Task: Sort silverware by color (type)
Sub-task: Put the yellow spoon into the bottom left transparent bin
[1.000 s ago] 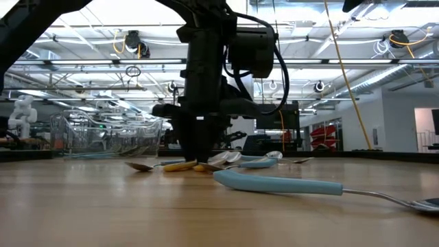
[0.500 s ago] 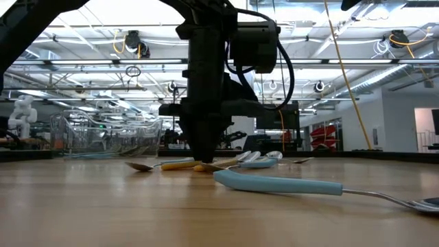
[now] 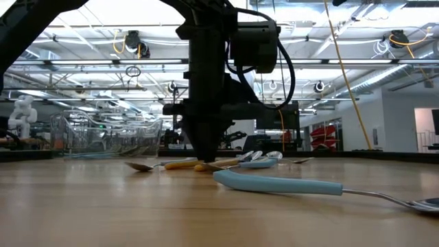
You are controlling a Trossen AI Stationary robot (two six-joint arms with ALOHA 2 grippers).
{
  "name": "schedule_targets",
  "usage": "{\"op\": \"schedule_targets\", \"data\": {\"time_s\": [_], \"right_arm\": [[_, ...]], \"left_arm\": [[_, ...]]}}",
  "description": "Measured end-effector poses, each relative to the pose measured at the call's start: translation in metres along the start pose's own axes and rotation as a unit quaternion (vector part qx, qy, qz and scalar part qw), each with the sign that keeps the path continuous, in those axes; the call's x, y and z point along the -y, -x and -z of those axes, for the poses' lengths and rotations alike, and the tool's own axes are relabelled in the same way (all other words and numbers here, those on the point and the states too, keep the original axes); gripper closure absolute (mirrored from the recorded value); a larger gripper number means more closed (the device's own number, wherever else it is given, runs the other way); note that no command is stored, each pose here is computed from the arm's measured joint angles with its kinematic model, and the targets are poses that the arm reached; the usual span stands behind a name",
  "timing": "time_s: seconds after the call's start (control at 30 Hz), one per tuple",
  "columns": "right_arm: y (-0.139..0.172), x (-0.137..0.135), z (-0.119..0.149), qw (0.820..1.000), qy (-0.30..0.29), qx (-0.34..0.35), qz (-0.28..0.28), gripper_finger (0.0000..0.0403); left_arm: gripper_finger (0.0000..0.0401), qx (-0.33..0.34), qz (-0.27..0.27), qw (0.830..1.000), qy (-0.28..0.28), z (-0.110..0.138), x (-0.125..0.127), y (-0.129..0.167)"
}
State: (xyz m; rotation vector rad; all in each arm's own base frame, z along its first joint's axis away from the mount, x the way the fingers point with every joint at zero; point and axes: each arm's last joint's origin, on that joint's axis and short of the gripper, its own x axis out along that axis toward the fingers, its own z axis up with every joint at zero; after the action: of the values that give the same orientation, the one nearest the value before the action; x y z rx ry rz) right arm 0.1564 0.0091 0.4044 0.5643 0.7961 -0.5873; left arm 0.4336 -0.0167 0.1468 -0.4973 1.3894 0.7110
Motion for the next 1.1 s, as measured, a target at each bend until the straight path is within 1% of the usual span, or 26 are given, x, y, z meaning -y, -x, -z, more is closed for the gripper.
{"op": "schedule_targets", "data": {"time_s": [0.13,0.23,0.47,0.67,0.77,0.9,1.0,1.1], "right_arm": [[-0.003,-0.005,-0.003,1.000,-0.009,0.009,-0.011,0.0394],[-0.008,-0.009,-0.004,1.000,-0.019,0.006,-0.007,0.0394],[-0.021,-0.018,-0.005,0.998,-0.053,-0.009,0.009,0.0394],[-0.031,-0.031,-0.001,0.998,-0.060,-0.024,0.015,0.0394],[-0.038,-0.039,0.002,0.997,-0.061,-0.034,0.020,0.0394],[-0.045,-0.050,0.008,0.997,-0.054,-0.047,0.025,0.0394],[-0.050,-0.058,0.013,0.997,-0.043,-0.057,0.025,0.0394],[-0.053,-0.065,0.019,0.997,-0.034,-0.065,0.025,0.0394]], "left_arm": [[0.0377,0.000,-0.006,1.000,-0.012,0.003,-0.004,0.012],[0.0377,-0.003,-0.011,0.999,-0.031,0.008,-0.004,0.018],[0.0374,0.023,-0.001,0.998,-0.059,0.018,-0.003,0.047],[0.0373,0.040,0.006,0.995,-0.090,0.029,-0.003,0.068],[0.0372,0.046,0.011,0.994,-0.096,0.033,-0.001,0.074],[0.0376,0.051,0.014,0.991,-0.123,0.038,0.002,0.078],[0.0392,0.037,0.028,0.988,-0.149,0.040,0.005,0.076],[0.0398,0.025,0.047,0.986,-0.159,0.039,0.009,0.071]]}}
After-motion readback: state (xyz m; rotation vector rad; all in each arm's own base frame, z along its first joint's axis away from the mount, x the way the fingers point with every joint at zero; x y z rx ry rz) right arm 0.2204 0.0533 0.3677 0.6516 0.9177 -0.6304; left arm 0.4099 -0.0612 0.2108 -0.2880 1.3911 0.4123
